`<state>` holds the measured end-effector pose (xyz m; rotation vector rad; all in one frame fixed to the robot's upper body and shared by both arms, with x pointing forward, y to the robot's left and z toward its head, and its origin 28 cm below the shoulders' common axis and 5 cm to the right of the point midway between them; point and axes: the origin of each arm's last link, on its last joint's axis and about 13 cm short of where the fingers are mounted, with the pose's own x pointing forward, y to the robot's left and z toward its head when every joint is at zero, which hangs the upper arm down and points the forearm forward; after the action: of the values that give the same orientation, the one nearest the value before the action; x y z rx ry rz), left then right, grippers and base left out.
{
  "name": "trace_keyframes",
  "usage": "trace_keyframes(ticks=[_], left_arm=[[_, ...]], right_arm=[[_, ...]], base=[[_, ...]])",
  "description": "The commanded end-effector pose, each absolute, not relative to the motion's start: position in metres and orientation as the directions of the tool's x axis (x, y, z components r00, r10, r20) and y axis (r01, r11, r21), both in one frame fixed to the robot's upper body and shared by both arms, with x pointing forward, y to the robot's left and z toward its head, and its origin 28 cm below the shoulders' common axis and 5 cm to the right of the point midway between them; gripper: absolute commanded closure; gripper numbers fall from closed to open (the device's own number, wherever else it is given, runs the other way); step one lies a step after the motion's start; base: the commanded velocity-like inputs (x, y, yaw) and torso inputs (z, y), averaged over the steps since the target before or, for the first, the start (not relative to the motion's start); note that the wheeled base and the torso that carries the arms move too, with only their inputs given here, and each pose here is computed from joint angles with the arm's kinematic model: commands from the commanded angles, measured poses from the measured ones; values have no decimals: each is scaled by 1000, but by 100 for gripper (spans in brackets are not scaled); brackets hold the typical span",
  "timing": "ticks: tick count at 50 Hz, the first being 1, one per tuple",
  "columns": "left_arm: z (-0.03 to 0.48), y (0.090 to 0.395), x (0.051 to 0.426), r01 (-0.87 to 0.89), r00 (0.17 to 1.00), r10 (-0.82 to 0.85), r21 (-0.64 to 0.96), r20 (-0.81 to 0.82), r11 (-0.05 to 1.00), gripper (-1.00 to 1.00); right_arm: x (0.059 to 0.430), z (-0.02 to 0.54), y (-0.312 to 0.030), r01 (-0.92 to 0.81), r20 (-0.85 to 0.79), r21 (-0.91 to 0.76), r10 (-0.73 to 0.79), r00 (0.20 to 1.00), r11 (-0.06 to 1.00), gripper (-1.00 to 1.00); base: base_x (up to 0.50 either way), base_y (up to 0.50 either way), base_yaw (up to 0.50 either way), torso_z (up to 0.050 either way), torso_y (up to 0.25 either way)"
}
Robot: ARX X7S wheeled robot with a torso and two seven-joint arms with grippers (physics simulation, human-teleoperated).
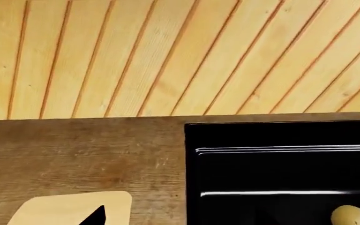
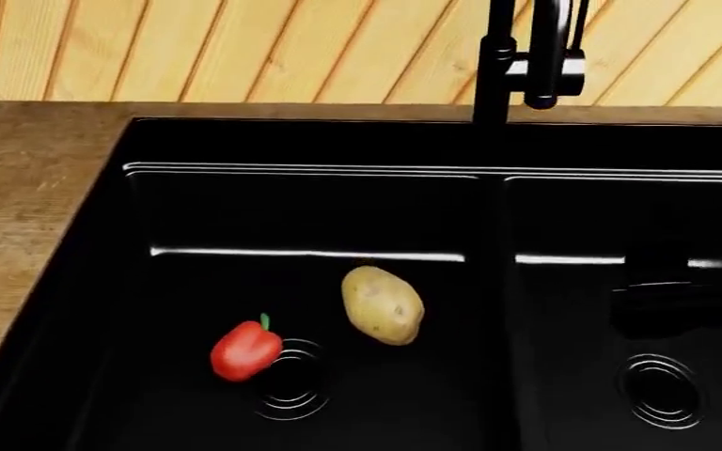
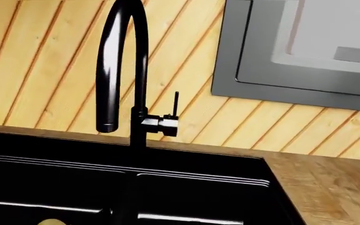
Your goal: Pick the vegetables from the sink and place them on the cutting board.
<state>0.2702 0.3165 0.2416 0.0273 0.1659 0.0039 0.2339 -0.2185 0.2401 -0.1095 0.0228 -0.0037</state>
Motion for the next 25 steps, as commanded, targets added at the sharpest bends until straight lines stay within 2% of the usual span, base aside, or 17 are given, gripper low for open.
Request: trace_keyframes(ticks=[1,15,25], left_arm=[[242,317,271,-2,985,4,14,-171,1000,-100],[239,318,271,-4,985,5,10,-174,1000,-100],[232,317,271,-9,983,11,8,-186,1000,-100]], right_arm=[[236,237,-218,-5,-39,-84,1,999,996,-100],[239,240,-215,-15,-33,-107,11,999,994,-100],[238,233,-215,-18,-41,-114,14,999,993,-100]], base=[[469,-47,0,0,0],[441,-43,0,0,1],[312,-30,0,0,1]])
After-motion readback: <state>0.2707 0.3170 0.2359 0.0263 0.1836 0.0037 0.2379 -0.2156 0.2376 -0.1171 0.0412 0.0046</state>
